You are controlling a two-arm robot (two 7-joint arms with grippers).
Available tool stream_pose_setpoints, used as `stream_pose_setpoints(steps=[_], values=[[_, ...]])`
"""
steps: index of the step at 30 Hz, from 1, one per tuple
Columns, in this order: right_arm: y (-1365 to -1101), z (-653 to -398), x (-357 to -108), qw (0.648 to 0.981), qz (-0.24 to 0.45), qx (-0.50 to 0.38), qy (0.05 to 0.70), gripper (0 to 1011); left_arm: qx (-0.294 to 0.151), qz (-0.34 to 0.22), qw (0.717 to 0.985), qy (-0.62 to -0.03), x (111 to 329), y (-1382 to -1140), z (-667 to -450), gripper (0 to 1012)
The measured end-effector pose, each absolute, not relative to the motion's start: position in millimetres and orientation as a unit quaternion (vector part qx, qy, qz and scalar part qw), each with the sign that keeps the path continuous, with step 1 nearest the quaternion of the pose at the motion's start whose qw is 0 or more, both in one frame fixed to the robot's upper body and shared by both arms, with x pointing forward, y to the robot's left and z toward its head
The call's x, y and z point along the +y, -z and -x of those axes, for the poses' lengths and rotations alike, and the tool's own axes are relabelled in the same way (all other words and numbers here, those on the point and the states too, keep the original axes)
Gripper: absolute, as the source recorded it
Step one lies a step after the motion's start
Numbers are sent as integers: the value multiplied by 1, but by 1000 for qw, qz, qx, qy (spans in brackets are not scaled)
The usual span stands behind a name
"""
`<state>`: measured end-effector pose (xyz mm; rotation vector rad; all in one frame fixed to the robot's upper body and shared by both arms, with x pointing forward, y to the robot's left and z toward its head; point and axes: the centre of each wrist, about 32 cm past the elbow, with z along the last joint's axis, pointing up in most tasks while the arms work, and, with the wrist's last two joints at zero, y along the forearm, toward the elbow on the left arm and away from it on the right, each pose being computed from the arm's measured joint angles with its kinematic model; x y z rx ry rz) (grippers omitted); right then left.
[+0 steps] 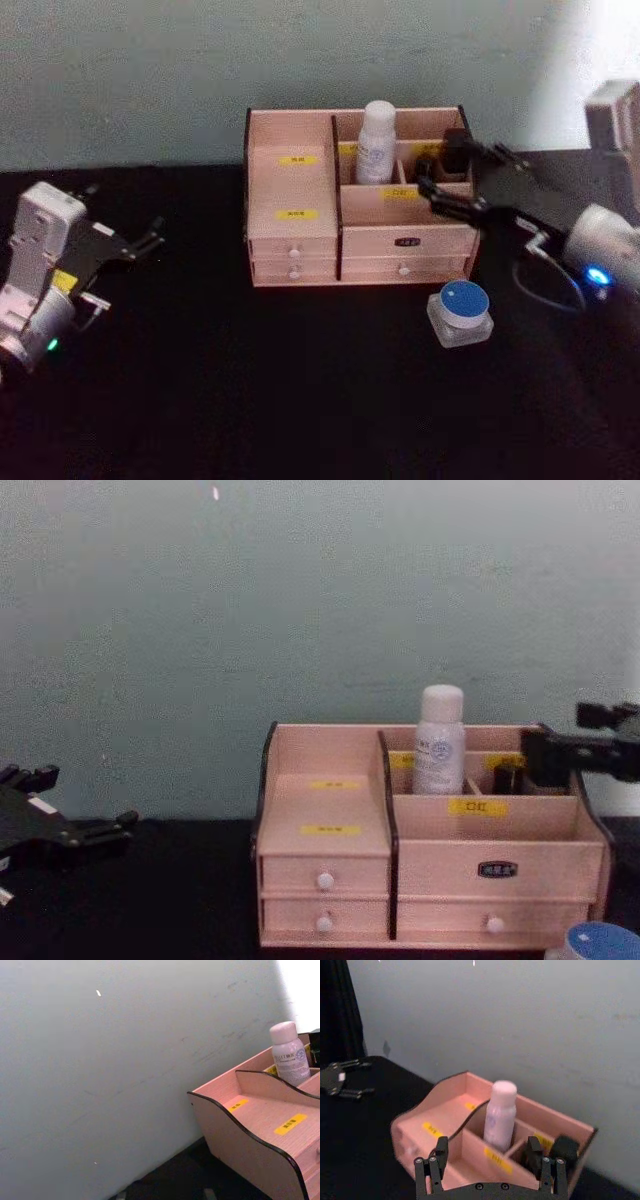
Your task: Pick up the facial cleanser and watermelon frost from the table and place them into the tiered storage box.
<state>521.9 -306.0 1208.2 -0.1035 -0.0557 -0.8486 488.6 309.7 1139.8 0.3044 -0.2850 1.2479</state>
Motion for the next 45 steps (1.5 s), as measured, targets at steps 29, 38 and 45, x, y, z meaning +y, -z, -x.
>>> stream_pose_setpoints(steps=[29,38,45], values=[[-1186,-460,-325,893,173,91,405,1000,-132,-142,791,-580,310,-1140,-489,1001],[-1180,-465,-323,891,190,96,402,1000,-132,-141,791,-580,310,-1140,-489,1002],[-1176,-469,-320,892,201,96,394,1000,-132,-141,791,-580,310,-1140,-489,1001]])
